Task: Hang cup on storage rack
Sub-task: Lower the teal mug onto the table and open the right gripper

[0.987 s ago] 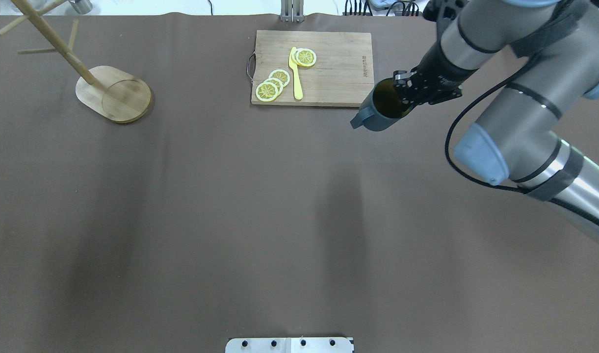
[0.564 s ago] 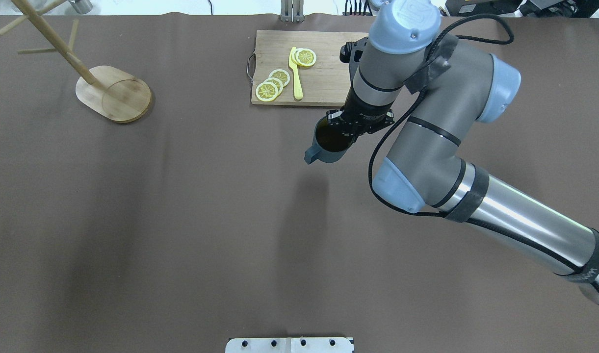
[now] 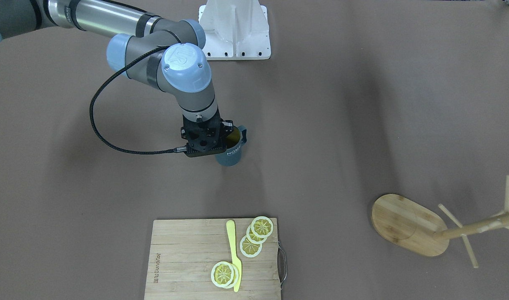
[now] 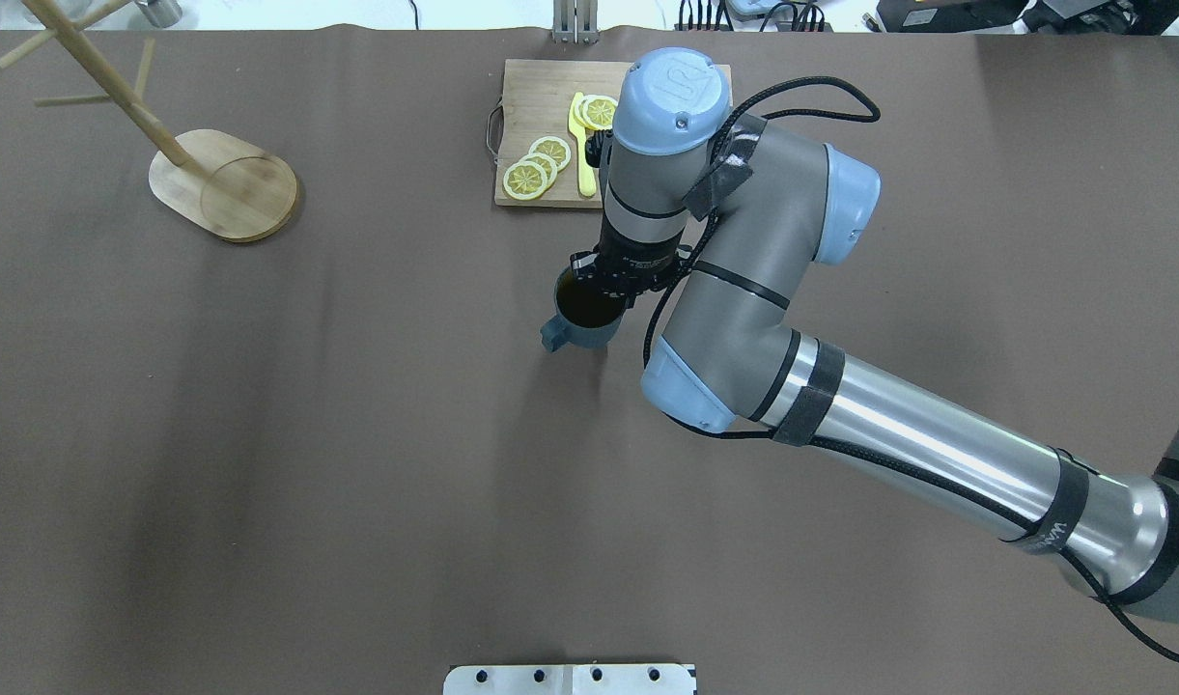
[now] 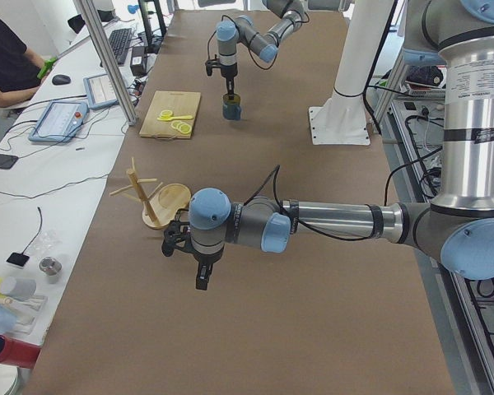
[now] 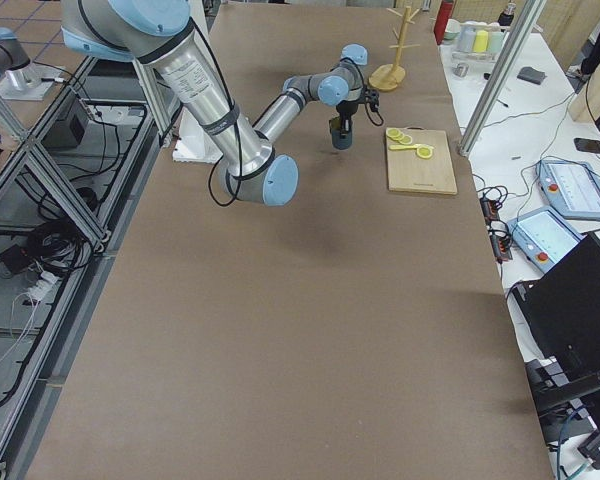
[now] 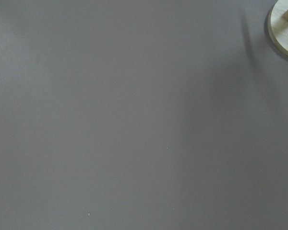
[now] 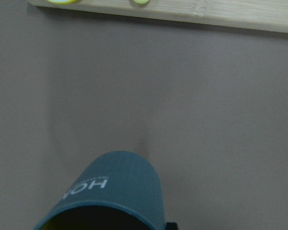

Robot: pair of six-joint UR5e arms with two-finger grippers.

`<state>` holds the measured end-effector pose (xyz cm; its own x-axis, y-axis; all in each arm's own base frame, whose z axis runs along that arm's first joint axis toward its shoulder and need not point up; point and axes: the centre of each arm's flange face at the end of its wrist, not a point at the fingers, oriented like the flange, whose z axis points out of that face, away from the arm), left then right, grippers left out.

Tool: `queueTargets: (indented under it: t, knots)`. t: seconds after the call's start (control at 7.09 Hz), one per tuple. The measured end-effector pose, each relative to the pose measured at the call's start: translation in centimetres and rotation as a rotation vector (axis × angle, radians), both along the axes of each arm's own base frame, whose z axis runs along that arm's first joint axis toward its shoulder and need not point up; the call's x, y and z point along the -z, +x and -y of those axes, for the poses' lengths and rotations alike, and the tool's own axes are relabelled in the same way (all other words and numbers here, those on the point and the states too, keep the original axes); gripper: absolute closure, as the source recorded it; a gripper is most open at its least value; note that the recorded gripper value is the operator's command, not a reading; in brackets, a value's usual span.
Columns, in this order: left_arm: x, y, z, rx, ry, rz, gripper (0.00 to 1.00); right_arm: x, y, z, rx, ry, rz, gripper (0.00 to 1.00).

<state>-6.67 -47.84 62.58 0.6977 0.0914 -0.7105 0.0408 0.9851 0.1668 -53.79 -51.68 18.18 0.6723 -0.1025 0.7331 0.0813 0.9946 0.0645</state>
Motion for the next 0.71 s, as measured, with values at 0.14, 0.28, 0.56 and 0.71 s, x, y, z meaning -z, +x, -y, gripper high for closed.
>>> queueTargets:
  t: [0.14,0.28,0.56,0.71]
  knots:
    - [-0.4,0.0,0.0,0.000,-0.002,0.000,0.02,0.3,-0.5,-0.1,0.006,-0.002,0.004,1.00]
    - [-0.8,0.0,0.0,0.000,0.000,0.000,0.02,0.4,-1.0,-0.3,0.014,0.000,0.009,1.00]
    - [-1.4,0.0,0.1,0.000,0.005,0.000,0.02,-0.2,-2.3,-0.5,0.026,0.007,0.020,1.00]
    - [-1.4,0.0,0.1,0.000,0.006,0.000,0.02,-0.5,-2.7,-0.4,0.026,0.008,0.023,0.12]
